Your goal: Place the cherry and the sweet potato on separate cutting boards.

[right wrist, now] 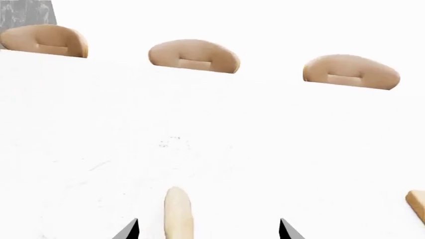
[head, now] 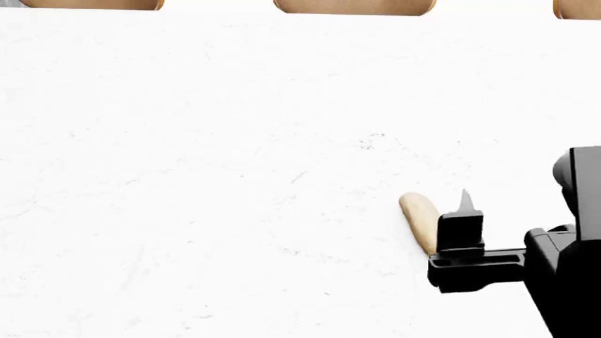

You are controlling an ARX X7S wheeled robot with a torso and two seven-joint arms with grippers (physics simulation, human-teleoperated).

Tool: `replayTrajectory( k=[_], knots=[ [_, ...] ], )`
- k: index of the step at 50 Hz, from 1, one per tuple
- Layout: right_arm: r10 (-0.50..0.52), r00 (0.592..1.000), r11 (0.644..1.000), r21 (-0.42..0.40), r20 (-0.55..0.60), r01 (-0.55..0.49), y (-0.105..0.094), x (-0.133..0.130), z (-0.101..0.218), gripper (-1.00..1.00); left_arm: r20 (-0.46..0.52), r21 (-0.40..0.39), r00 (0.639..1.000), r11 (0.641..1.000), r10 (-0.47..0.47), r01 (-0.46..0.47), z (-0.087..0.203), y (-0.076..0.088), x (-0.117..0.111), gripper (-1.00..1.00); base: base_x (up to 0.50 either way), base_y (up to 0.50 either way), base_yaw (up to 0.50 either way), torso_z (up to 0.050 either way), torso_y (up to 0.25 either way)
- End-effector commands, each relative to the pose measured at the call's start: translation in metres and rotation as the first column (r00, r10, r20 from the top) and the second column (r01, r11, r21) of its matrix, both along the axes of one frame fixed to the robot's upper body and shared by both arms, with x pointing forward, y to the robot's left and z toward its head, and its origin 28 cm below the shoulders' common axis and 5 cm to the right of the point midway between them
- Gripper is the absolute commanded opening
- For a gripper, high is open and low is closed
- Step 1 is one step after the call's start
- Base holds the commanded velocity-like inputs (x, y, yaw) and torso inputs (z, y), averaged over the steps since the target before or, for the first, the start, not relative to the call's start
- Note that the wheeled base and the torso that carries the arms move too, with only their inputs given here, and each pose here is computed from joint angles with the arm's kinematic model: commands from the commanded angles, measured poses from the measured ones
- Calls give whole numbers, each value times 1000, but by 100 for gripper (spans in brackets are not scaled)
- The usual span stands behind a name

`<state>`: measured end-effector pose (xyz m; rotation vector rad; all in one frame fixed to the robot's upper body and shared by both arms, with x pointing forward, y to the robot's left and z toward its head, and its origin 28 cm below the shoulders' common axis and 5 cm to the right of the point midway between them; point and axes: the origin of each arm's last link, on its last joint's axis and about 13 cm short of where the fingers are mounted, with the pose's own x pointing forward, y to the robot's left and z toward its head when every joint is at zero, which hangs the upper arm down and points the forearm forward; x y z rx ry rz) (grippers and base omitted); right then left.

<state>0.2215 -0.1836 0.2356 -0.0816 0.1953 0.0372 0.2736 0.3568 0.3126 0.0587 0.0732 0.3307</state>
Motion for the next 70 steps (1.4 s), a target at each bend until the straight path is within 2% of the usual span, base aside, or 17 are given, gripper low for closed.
replayTrajectory(
  k=[1,6,14,18,22,33,43,51,55,56,70],
  knots=[
    [110,980,993,-19,-166,-115,9,53,20,100,73,-27,953,954,-296,298,14,-38,-35,100,0,0,0,0,0],
    [180,945,981,-23,-274,-194,17,72,18,100,61,-21,940,941,-336,338,11,-45,-40,100,0,0,0,0,0],
    [179,923,981,-2,-341,-191,25,99,19,100,62,-37,930,930,-363,366,8,-49,-45,100,0,0,0,0,0],
    [185,908,982,40,-376,-184,30,120,9,100,65,-34,917,918,-393,396,7,-55,-52,100,0,0,0,0,0],
    [171,890,985,43,-423,-169,32,131,-4,100,65,-32,909,910,-412,414,6,-58,-57,100,0,0,0,0,0],
    [158,850,987,56,-502,-150,30,134,-37,100,69,-40,900,900,-431,434,2,-60,-64,100,0,0,0,0,0],
    [145,834,989,71,-533,-127,26,132,-56,100,67,-42,897,897,-436,439,2,-59,-68,100,0,0,0,0,0],
    [154,831,988,80,-535,-132,26,130,-58,100,67,-43,896,896,-438,442,3,-58,-70,100,0,0,0,0,0],
    [140,842,990,72,-522,-120,26,129,-52,100,65,-45,896,896,-440,443,3,-57,-70,100,0,0,0,0,0],
    [136,846,991,69,-516,-117,26,129,-51,-100,66,-44,895,895,-440,444,3,-58,-70,100,0,0,0,0,0],
    [83,889,996,47,-450,-70,23,128,-38,-100,65,-48,891,891,-449,452,0,-65,-69,100,0,0,0,0,0]
  ],
)
